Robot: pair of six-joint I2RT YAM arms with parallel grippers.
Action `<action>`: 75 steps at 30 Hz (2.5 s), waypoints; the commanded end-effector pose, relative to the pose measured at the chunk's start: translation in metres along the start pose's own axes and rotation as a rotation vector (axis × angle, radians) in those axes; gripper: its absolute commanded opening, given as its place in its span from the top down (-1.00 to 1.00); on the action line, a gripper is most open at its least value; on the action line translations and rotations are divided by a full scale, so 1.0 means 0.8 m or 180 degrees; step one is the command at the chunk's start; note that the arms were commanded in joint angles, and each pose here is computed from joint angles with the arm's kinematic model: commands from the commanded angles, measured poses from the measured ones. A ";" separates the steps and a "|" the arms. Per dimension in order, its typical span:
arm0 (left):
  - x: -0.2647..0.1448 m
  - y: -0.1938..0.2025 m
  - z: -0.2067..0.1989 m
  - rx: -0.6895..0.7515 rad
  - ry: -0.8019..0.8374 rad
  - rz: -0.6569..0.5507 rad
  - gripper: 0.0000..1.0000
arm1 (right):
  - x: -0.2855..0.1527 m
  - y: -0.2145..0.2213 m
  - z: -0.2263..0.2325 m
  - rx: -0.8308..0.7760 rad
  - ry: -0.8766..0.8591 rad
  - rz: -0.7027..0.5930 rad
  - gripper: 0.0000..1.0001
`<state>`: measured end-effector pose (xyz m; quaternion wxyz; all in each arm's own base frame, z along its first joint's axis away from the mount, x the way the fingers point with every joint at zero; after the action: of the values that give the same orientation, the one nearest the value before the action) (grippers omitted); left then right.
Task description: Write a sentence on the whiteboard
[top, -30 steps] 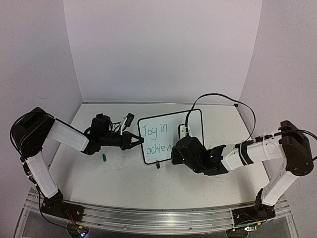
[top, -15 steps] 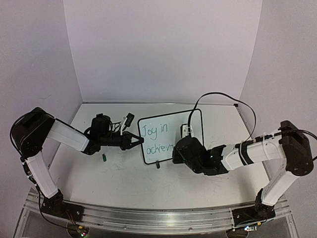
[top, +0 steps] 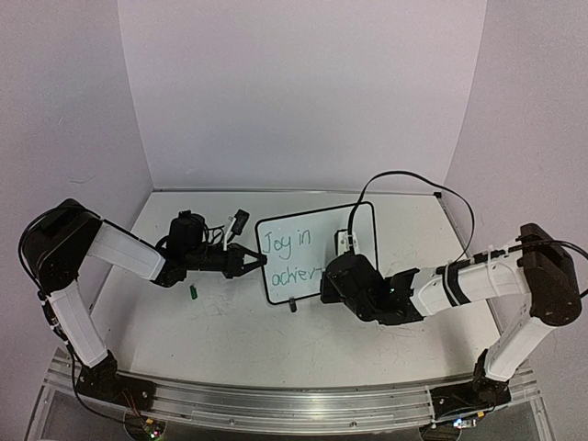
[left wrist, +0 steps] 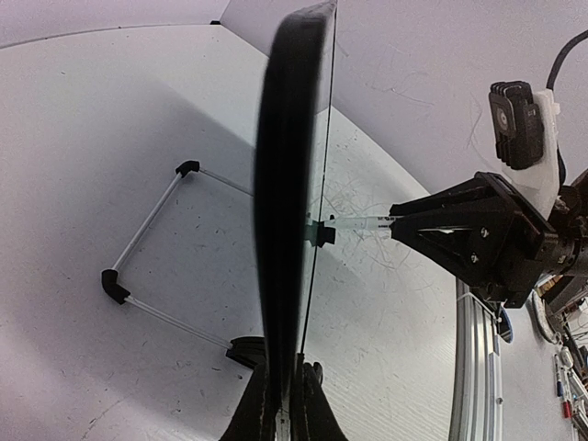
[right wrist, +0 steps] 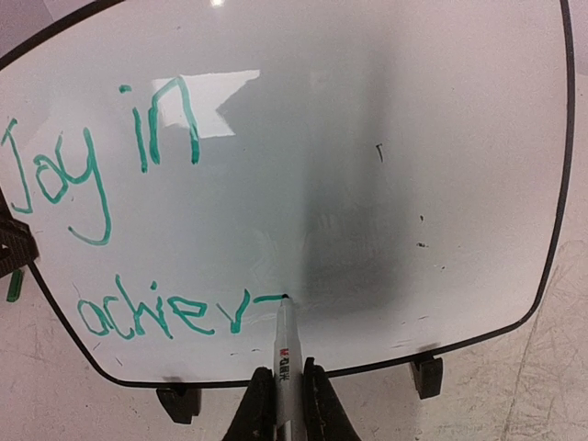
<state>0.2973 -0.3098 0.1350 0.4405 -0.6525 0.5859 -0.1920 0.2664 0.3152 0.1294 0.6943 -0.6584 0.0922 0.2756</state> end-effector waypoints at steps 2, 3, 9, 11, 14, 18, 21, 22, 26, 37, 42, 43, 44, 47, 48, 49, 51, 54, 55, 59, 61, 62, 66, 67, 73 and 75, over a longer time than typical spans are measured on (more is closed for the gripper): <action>0.001 -0.018 -0.010 0.0175 0.0007 -0.0060 1.00 | -0.006 -0.036 0.003 0.0113 0.0009 -0.0256 1.00; 0.001 -0.018 -0.010 0.0174 0.0007 -0.0058 1.00 | -0.006 -0.037 0.003 0.0113 0.0005 -0.0259 1.00; 0.001 -0.018 -0.010 0.0174 0.0009 -0.0057 1.00 | -0.007 -0.044 0.006 0.0116 -0.0019 -0.0293 1.00; 0.001 -0.018 -0.010 0.0174 0.0007 -0.0059 1.00 | -0.007 -0.044 0.007 0.0109 -0.0027 -0.0293 1.00; 0.001 -0.018 -0.010 0.0174 0.0007 -0.0058 1.00 | -0.007 -0.044 0.009 0.0105 -0.0042 -0.0290 1.00; 0.001 -0.018 -0.010 0.0174 0.0006 -0.0059 1.00 | -0.008 -0.047 0.010 0.0114 -0.0058 -0.0302 1.00; 0.001 -0.018 -0.010 0.0171 0.0005 -0.0056 1.00 | -0.010 -0.050 0.011 0.0117 -0.0070 -0.0314 1.00; 0.001 -0.017 -0.010 0.0170 0.0004 -0.0054 1.00 | -0.010 -0.050 0.011 0.0114 -0.0070 -0.0315 1.00; 0.001 -0.017 -0.010 0.0170 0.0005 -0.0053 1.00 | -0.005 -0.044 0.013 0.0086 -0.0071 -0.0275 1.00; 0.001 -0.018 -0.010 0.0170 0.0005 -0.0055 1.00 | -0.001 -0.022 0.015 0.0101 -0.0173 -0.0117 1.00; 0.002 -0.017 -0.009 0.0166 0.0003 -0.0049 1.00 | 0.001 -0.009 0.012 0.0095 -0.0187 -0.0037 1.00; 0.002 -0.017 -0.009 0.0166 0.0004 -0.0049 1.00 | 0.001 -0.007 0.011 0.0095 -0.0186 -0.0027 1.00; 0.002 -0.017 -0.009 0.0167 0.0003 -0.0052 1.00 | 0.001 -0.006 0.010 0.0101 -0.0180 -0.0020 1.00; 0.002 -0.017 -0.009 0.0168 0.0008 -0.0050 1.00 | 0.001 -0.001 0.007 0.0097 -0.0152 0.0011 1.00; 0.002 -0.018 -0.009 0.0168 0.0008 -0.0051 1.00 | 0.001 0.001 0.006 0.0095 -0.0156 0.0024 1.00; 0.002 -0.018 -0.009 0.0169 0.0009 -0.0051 1.00 | 0.001 0.003 0.006 0.0094 -0.0155 0.0039 1.00; 0.002 -0.017 -0.010 0.0167 0.0010 -0.0047 1.00 | 0.003 0.007 0.005 0.0094 -0.0142 0.0068 1.00; 0.002 -0.018 -0.010 0.0171 0.0011 -0.0052 1.00 | 0.004 0.013 0.003 0.0089 -0.0130 0.0099 1.00; 0.002 -0.017 -0.010 0.0169 0.0010 -0.0050 1.00 | 0.004 0.014 0.003 0.0086 -0.0127 0.0104 1.00; 0.003 -0.017 -0.010 0.0164 0.0019 -0.0045 1.00 | 0.007 0.018 0.001 0.0064 -0.0104 0.0128 1.00; 0.002 -0.017 -0.010 0.0164 0.0013 -0.0045 1.00 | 0.008 0.020 0.001 0.0059 -0.0100 0.0142 1.00; 0.003 -0.017 -0.010 0.0165 0.0012 -0.0044 1.00 | 0.008 0.021 0.001 0.0055 -0.0100 0.0148 1.00; 0.002 -0.017 -0.010 0.0163 0.0011 -0.0042 1.00 | 0.009 0.026 -0.001 0.0050 -0.0089 0.0174 1.00; 0.003 -0.017 -0.009 0.0161 0.0011 -0.0042 1.00 | 0.009 0.027 -0.001 0.0049 -0.0089 0.0182 1.00; 0.002 -0.017 -0.010 0.0168 0.0012 -0.0048 1.00 | 0.009 0.031 -0.005 0.0032 -0.0046 0.0199 1.00; 0.002 -0.018 -0.010 0.0171 0.0014 -0.0050 1.00 | 0.010 0.032 -0.007 0.0027 -0.0023 0.0196 1.00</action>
<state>0.2984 -0.3103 0.1357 0.4408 -0.6528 0.5860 -0.1903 0.2601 0.3177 0.1164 0.6973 -0.6424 0.0924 0.3043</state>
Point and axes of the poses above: each gripper's point midway between its finger pads, its own x axis out along the fingers, its own z axis along the line the jaws close on, y = z × x, the point moved 3 cm from there along -x, back along the fingers, and after that the axes turned 3 degrees about -x, right-handed, at the moved point
